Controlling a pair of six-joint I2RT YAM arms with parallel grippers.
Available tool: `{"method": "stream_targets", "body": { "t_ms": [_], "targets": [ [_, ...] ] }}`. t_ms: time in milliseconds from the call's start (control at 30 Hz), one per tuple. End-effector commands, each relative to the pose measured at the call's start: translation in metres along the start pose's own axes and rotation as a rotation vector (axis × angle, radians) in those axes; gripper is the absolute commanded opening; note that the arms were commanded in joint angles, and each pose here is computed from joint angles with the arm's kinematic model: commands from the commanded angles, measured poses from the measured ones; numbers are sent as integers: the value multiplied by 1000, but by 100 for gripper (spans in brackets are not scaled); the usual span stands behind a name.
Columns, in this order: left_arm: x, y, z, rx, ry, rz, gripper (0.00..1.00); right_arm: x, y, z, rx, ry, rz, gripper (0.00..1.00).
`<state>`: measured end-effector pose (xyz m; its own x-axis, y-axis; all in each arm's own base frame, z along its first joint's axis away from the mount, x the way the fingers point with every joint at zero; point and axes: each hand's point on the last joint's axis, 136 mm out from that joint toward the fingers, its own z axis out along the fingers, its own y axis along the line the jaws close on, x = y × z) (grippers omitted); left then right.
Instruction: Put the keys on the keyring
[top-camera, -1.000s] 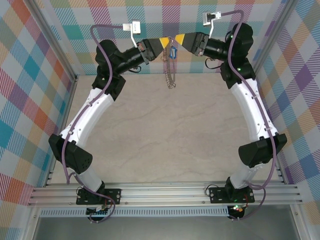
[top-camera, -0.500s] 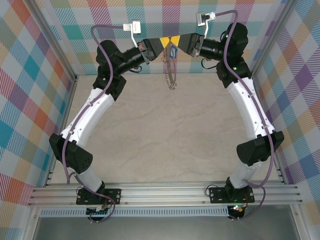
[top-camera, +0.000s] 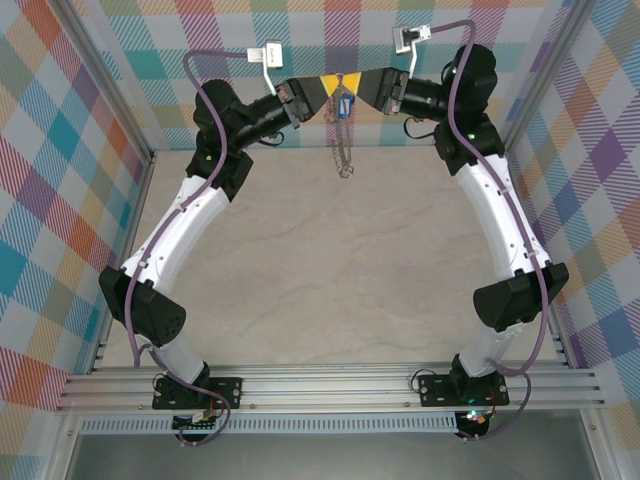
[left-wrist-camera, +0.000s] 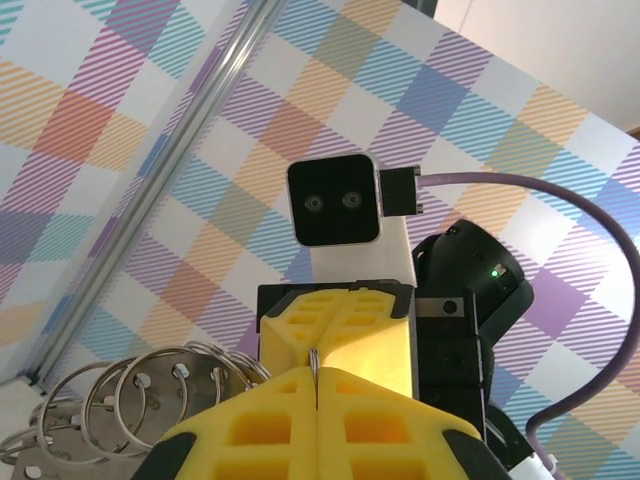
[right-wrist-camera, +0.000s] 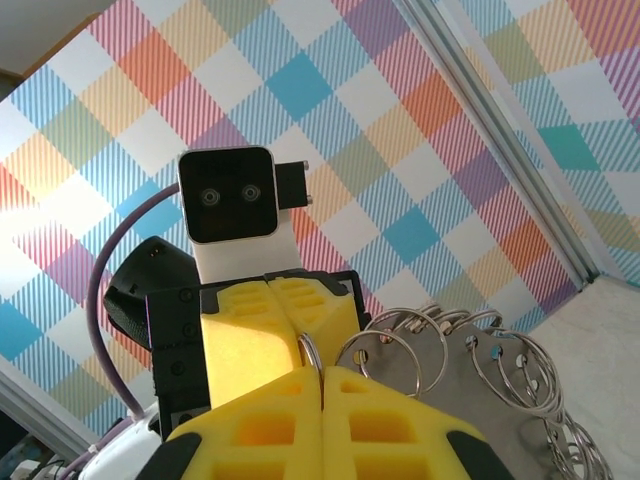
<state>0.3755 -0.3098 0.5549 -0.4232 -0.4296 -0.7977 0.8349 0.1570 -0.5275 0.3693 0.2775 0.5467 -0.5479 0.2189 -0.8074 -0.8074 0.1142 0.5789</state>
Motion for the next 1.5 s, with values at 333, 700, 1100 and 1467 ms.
{"method": "stream_targets", "body": {
  "t_ms": [333,700,1100,1467],
  "targets": [
    [30,21,-17,-186,150,109,69,52,-21,-23,138,191,-46,0],
    [70,45,-38,-287,333,109,73,92,-49,-46,291,348,-81,0],
    [112,48,-48,-235,509,19,70,108,-49,-52,289,393,-84,0],
    [112,61,-48,-301,494,-27,72,114,-41,-47,205,398,-36,0]
  ]
}}
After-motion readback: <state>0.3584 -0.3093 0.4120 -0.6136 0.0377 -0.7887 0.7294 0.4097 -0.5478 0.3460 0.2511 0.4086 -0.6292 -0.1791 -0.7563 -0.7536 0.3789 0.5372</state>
